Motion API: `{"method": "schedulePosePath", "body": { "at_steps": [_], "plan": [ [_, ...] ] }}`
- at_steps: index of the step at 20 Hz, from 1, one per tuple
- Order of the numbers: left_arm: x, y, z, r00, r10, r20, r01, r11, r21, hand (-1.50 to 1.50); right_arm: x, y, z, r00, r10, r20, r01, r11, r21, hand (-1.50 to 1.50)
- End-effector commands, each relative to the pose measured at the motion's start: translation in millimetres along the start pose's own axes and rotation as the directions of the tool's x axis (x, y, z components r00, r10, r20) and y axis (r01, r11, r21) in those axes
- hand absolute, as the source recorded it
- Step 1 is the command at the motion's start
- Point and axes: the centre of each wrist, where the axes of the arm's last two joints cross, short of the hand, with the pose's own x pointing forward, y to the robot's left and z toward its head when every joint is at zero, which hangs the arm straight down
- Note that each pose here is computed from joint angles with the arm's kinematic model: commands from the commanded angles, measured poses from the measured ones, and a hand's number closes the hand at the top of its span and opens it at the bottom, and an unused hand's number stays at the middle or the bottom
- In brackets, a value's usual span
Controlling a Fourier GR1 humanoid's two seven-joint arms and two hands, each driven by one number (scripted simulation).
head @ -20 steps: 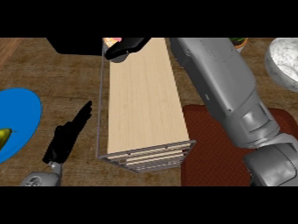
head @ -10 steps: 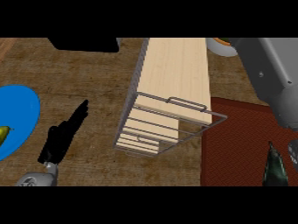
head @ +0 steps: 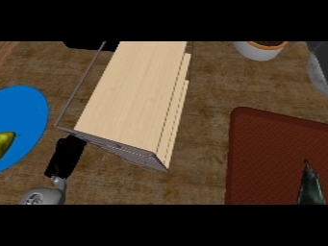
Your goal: Pick the cupcake from the tray and place it in the tiered shelf
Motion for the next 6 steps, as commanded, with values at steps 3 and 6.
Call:
{"method": "schedulePosePath", "body": {
  "at_steps": [3,6],
  "plan": [
    [3,-12,-3,1.000,0.005,0.011,-0.005,1.000,-0.006,0.00,11,-20,11,0.999,0.042,0.017,-0.043,0.997,0.060,-1.50],
    [-4,-17,-2,1.000,-0.010,0.014,0.011,1.000,-0.022,0.00,0,-29,22,0.997,0.079,0.004,-0.079,0.996,0.041,-1.50]
  ]
}}
